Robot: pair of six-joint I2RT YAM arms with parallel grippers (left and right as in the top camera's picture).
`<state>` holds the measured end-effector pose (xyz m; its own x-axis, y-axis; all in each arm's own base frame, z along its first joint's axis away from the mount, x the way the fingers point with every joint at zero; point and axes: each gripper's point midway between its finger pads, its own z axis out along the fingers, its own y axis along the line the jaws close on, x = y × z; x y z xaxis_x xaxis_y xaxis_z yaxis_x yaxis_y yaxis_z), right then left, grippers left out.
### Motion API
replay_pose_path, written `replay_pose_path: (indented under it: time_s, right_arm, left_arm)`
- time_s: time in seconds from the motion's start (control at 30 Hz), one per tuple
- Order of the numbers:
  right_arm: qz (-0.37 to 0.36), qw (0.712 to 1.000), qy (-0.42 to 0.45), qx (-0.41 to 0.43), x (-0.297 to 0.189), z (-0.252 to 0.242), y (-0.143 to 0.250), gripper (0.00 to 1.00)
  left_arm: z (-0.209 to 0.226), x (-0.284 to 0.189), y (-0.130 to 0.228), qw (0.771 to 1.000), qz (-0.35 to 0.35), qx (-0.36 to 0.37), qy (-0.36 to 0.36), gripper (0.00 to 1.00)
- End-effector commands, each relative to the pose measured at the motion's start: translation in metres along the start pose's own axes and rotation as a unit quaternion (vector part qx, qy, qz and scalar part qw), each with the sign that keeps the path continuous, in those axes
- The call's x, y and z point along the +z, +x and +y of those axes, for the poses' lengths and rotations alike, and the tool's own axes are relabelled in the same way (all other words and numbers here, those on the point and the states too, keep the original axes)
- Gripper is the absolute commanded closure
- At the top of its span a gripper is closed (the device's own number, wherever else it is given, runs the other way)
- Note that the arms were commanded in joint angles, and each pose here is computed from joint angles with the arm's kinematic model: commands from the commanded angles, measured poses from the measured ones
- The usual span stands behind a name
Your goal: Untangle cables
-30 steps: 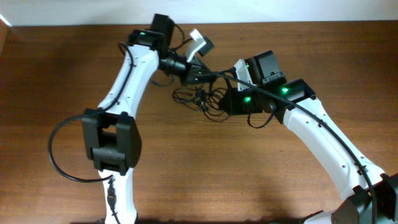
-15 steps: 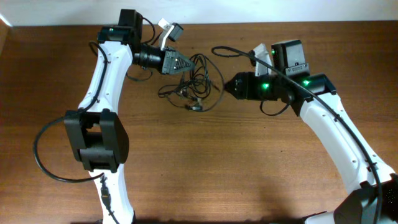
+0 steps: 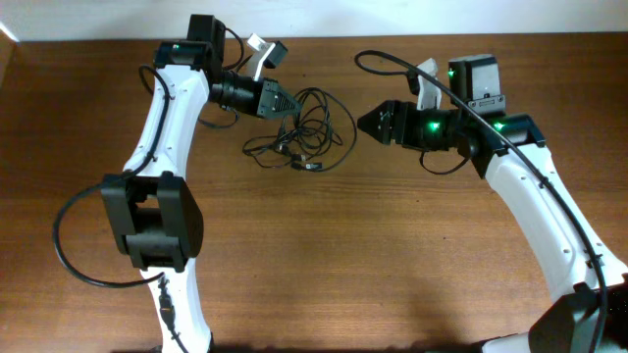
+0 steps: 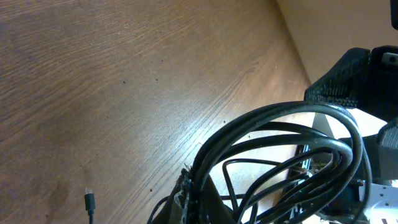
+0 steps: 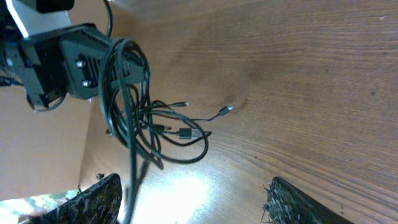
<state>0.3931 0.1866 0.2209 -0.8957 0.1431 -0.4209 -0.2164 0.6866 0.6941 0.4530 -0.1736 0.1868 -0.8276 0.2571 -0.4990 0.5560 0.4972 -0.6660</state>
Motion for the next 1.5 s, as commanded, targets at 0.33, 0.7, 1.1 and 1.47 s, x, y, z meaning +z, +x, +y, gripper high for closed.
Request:
replay_pose_path:
  time_s: [0.33, 0.7, 1.1, 1.47]
  right_arm:
    - [0.014, 0.999, 0.001, -0.039, 0.029, 0.015, 0.011, 0.45]
    - [-0.064, 0.995, 0.044, -0.068, -0.011, 0.032, -0.026, 0.96]
    - [-0.032, 0.991, -0.023, -0.13, -0.037, 0.126, 0.015, 0.96]
    - [-0.072, 0.99, 0.015, -0.123, -0.068, 0.127, -0.01, 0.96]
  left_arm:
    - [-0.025, -0.003, -0.007, 0.999, -0.013, -0.021, 0.045, 1.0]
    - [0.03, -0.008, 0.014, 0.992, 0.049, 0.006, -0.116, 1.0]
    - [0.012, -0.016, -0.017, 0.994, -0.001, 0.065, -0.088, 0.0]
    - [-0.087, 0.014, -0.005, 0.97, -0.015, 0.207, 0.125, 0.07]
